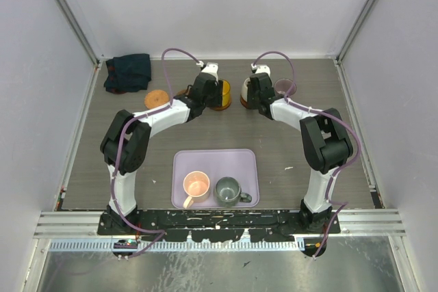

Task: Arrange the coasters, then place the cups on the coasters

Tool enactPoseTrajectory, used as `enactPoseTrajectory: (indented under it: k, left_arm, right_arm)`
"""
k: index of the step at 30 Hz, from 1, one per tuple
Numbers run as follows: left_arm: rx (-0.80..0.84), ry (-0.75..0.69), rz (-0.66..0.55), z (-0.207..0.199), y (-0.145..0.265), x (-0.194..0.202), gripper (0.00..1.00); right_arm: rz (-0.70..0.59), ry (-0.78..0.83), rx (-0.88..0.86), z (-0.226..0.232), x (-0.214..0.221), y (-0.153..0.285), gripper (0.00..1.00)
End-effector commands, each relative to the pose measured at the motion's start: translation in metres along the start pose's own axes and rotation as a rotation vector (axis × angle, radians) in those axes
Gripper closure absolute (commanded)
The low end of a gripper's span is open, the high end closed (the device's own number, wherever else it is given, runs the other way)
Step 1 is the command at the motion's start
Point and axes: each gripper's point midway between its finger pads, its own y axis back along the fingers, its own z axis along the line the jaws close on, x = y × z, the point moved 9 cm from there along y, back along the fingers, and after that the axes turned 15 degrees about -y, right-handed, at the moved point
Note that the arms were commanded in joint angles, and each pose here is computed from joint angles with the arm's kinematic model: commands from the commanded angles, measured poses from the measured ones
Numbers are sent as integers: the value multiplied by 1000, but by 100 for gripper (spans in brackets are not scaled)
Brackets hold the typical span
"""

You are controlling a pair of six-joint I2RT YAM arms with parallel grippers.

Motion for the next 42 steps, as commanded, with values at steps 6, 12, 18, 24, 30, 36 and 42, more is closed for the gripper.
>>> enactPoseTrajectory:
  k: [6, 12, 18, 24, 30, 36, 42]
  left_arm:
    - [-14, 38, -108, 4, 16, -30, 51]
    - [-16, 39, -108, 4, 17, -28, 51]
    - [-15, 41, -108, 5, 20, -26, 51]
    - [-27, 51, -136, 8, 30, -30, 50]
    - [-32, 42, -179, 13, 54, -41, 45]
    - [-22, 26, -170, 21, 99, -34, 42]
    - [-35, 17, -102, 27, 154, 5, 38]
  right_arm:
    - [-158, -40, -44, 17, -38, 14, 59]
    - [-159, -39, -26, 15, -35, 18, 55]
    - [-160, -50, -12, 10, -26, 28, 47]
    - [-193, -67, -28, 9, -29, 49, 28]
    - [-218, -60, -59, 10, -33, 77, 26]
    - [-199, -38, -141, 3, -26, 119, 26]
    - [-84, 5, -263, -1, 7, 160, 26]
